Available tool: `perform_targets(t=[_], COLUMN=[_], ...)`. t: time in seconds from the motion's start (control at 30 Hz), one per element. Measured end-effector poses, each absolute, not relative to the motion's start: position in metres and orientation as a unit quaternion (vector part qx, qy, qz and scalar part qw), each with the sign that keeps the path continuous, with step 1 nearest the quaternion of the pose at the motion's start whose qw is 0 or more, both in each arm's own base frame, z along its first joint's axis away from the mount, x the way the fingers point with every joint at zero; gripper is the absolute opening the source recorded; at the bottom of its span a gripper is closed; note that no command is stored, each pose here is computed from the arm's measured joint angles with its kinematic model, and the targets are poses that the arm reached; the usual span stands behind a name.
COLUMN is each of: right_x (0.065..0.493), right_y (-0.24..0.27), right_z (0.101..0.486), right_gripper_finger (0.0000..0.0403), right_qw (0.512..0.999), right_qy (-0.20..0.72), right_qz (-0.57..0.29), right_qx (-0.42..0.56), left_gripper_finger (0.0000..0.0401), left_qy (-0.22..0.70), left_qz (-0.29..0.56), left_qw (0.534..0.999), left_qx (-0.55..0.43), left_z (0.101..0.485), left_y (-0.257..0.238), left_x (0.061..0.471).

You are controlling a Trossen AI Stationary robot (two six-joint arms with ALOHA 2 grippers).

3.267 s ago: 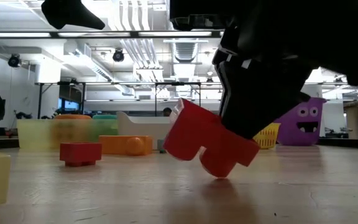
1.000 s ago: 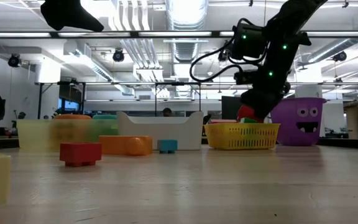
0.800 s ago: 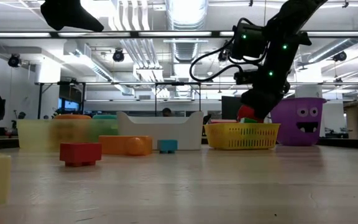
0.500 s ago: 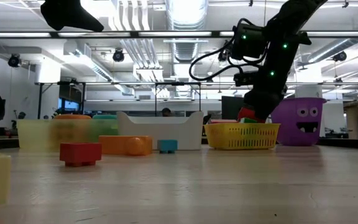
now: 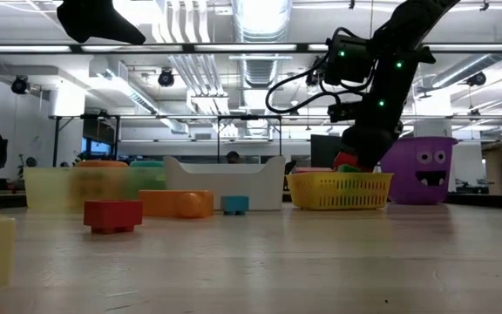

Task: Pick & Place Toys
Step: Put the red game piece into the yellow bin

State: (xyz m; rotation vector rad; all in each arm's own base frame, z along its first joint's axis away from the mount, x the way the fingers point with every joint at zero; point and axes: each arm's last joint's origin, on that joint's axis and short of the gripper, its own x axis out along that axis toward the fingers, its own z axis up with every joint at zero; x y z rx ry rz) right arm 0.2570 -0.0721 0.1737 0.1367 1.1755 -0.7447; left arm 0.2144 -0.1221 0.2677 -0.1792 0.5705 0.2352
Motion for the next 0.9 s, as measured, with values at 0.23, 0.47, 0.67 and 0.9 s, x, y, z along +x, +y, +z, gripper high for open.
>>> perform_targets(t=[0.23,0.47,0.67,0.9], right_x=[0.257,0.257,0.257,0.253], right_y=[-0.072,-0.072,-0.071,-0.07], right_z=[0.174,0.174,0.174,0.185], right_gripper_finger=[0.0018,0.0054,0.0137,0.0193], right_qw=[0.766,0.766,0.768,0.779], right_qy=[0.54,0.541,0.544,0.53], right_qz=[-0.343,-0.339,-0.331,-0.328], right_qx=[0.069,0.07,0.068,0.064], left_gripper_finger=[0.0379,0.0379,0.0379,0.038], left_qy=[0.28,0.28,0.283,0.284], left_qz=[0.116,0.116,0.117,0.117], left_qw=[0.949,0.949,0.948,0.948], left_qx=[-0.088,-0.089,-0.087,-0.086], left_z=[0.268,0.268,0.267,0.267], left_y=[-0.122,-0.122,-0.122,-0.122], left_x=[0.214,0.214,0.214,0.214])
